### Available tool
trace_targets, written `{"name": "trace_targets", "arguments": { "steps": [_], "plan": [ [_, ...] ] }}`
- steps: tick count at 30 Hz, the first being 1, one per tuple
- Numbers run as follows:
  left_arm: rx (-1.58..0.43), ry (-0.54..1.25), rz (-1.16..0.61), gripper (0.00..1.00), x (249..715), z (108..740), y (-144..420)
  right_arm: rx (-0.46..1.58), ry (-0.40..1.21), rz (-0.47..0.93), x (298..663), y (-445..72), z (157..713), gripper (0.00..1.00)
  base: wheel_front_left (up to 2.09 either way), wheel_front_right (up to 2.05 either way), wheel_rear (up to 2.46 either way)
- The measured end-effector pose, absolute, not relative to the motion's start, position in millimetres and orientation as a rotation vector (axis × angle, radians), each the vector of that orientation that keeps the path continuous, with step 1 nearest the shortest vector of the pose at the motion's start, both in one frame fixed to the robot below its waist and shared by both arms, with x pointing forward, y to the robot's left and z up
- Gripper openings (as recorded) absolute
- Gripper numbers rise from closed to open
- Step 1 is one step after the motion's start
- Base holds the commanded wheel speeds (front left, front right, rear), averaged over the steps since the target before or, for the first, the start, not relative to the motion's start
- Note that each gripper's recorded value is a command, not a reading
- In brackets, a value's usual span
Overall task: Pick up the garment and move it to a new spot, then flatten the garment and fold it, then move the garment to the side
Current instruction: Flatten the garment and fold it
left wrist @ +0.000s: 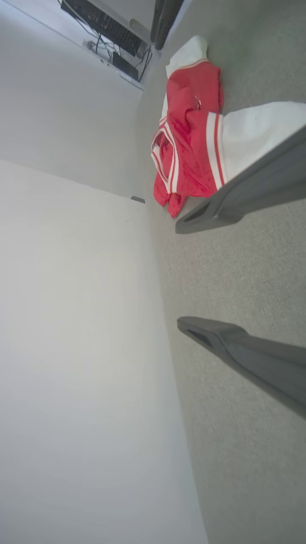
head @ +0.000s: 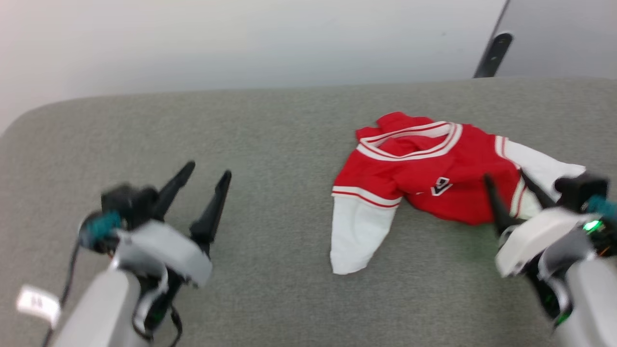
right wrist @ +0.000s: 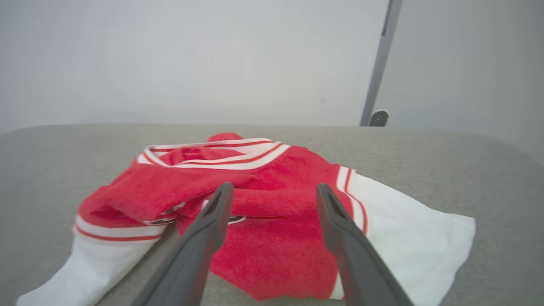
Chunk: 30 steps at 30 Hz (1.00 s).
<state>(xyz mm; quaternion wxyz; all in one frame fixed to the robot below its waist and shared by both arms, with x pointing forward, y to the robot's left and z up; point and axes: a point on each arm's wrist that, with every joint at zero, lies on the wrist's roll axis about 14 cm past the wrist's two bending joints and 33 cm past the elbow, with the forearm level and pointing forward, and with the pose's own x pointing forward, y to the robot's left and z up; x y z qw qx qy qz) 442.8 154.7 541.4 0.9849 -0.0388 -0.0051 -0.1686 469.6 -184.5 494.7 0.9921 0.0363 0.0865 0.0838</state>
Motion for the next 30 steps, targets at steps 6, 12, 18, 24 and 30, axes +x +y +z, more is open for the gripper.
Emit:
{"name": "trace_targets", "arguments": {
  "steps": [6,12,18,24,30],
  "plan": [
    [-0.091,0.346,-0.476,1.00,459.1,516.2,117.9,0.140,0.107,0.220,420.2,-162.8,504.8,1.00,0.00,0.00,0.00],
    [-0.054,0.719,-0.581,1.00,456.7,483.1,95.0,0.158,0.095,0.173,388.0,-171.8,512.4,1.00,0.00,0.00,0.00],
    [-0.073,0.985,-0.705,1.00,438.6,453.3,50.4,0.158,0.101,0.120,374.4,-179.7,514.6,1.00,0.00,0.00,0.00],
    [-0.002,1.098,-0.759,1.00,425.6,419.0,30.3,0.166,0.113,0.084,371.8,-187.7,511.3,1.00,0.00,0.00,0.00],
    [-0.003,1.169,-0.783,1.00,421.0,399.2,21.9,0.169,0.130,0.060,372.5,-193.5,505.4,1.00,0.00,0.00,0.00]
  ]
}}
